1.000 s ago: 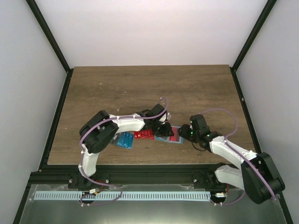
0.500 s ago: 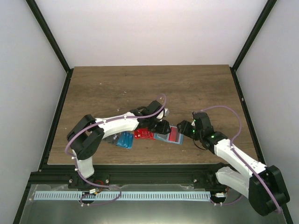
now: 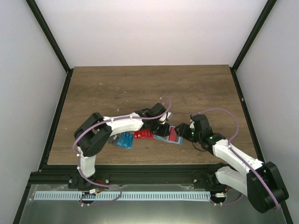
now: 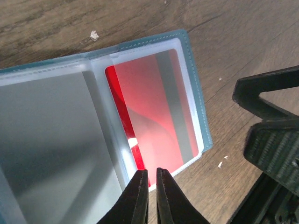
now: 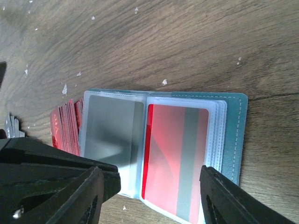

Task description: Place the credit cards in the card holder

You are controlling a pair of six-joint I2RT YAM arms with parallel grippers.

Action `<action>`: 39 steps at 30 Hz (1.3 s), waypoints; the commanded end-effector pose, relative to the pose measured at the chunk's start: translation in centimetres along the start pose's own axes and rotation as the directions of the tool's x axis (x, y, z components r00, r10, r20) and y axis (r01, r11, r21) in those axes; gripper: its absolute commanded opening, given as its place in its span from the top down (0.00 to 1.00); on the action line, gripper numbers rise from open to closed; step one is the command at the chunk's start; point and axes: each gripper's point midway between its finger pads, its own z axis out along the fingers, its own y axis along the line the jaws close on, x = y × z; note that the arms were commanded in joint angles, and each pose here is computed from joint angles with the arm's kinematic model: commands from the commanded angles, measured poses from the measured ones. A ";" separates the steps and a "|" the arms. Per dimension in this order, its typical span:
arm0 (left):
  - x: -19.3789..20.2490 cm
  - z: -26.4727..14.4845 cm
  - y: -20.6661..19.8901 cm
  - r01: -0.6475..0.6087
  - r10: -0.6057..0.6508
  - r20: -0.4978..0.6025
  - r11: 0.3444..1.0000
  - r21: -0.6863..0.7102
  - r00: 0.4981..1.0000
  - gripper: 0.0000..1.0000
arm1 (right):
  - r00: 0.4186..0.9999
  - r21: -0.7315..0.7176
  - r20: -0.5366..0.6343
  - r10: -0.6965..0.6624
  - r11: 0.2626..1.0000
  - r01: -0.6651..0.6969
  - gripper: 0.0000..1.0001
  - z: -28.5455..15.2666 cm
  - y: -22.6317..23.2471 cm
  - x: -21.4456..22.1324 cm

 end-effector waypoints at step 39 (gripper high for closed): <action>1.7 4.3 2.6 -0.018 0.012 -0.084 0.997 -0.076 0.996 0.96 | 0.999 0.012 -0.037 0.023 1.000 -0.023 0.42 1.9 -1.1 1.0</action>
